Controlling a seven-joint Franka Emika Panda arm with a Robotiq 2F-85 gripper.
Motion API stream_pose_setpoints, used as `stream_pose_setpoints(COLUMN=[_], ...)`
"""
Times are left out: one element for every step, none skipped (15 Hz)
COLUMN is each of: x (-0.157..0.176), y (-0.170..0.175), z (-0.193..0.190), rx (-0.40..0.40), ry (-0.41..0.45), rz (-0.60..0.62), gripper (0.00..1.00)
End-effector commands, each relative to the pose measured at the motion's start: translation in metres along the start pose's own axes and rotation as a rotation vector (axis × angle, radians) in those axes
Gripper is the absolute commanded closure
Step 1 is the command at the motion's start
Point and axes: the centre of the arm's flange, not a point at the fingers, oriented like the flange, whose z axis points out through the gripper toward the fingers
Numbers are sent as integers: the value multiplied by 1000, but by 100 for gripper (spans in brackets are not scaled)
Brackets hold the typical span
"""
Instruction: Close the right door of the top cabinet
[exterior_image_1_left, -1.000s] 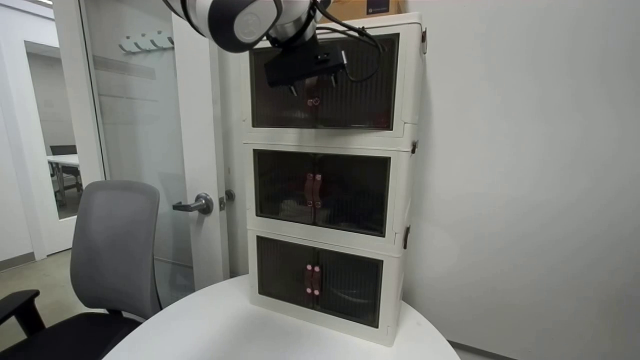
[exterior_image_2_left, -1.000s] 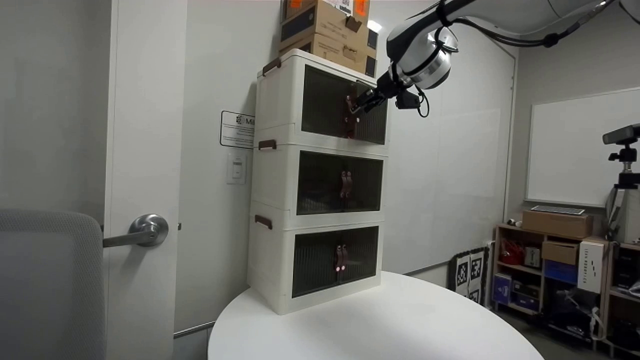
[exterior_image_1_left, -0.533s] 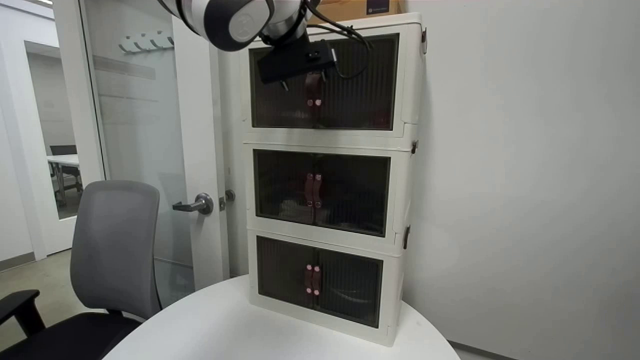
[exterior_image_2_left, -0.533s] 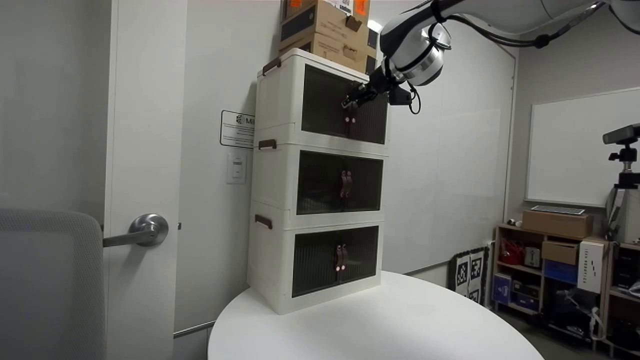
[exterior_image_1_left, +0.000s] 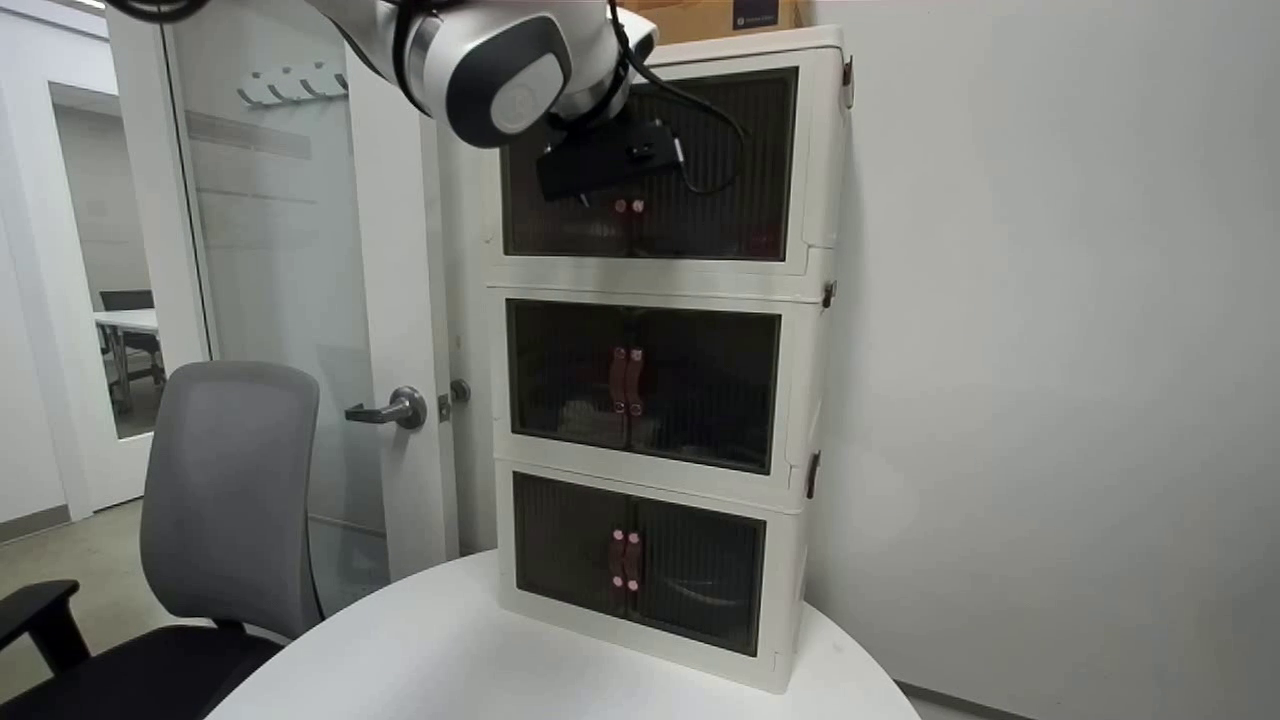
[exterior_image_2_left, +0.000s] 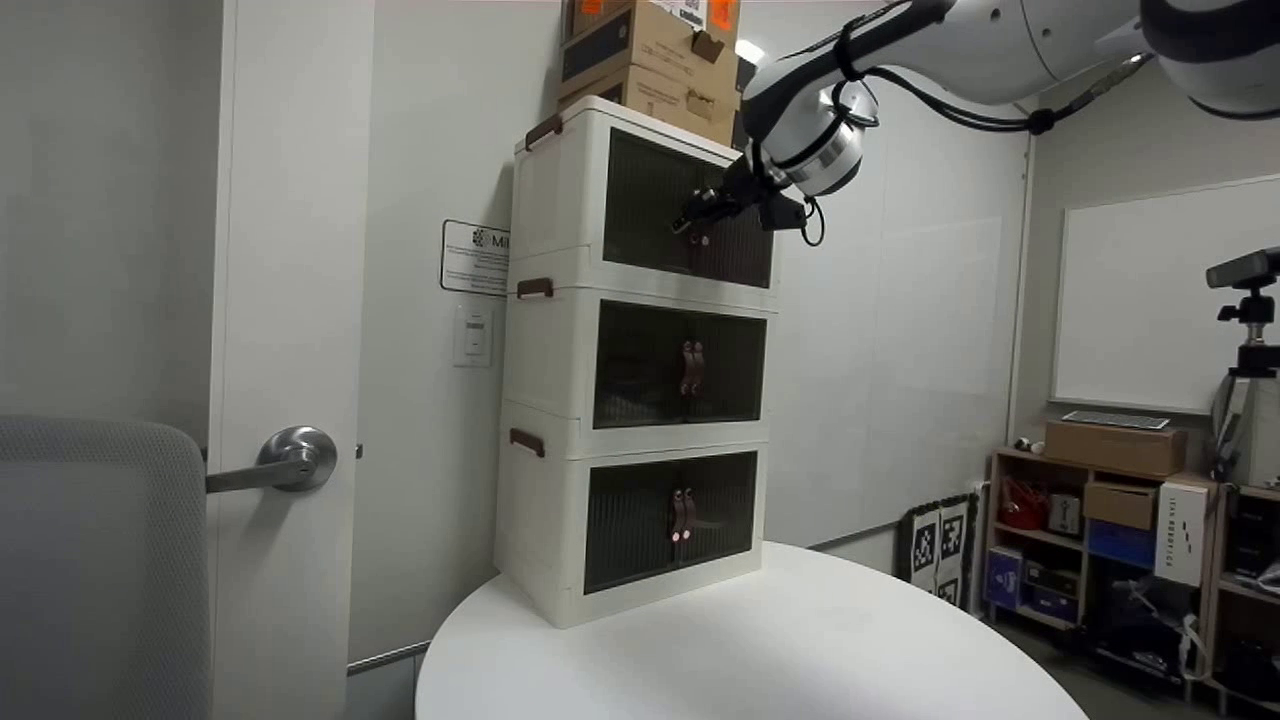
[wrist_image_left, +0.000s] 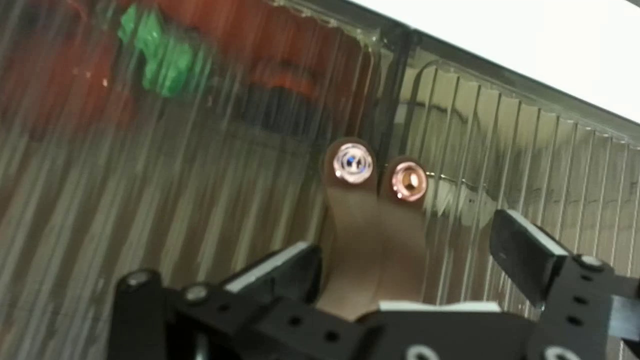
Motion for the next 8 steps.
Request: stream_pose_setpoints(x=[21,24,25,24,22,19,16,14], y=[1,0,-2,-6,-10,-13,-18,-22], z=[8,-1,-11,-21,-32,-42,-54,-65], rx=[42,55,68,83,94,103,97,104], ry=[30,38,40,29,-1,-24,-65,-94], rz=[11,17,25,39,56,69,92,109], gripper=[0,0,0,0,0,0,0,0])
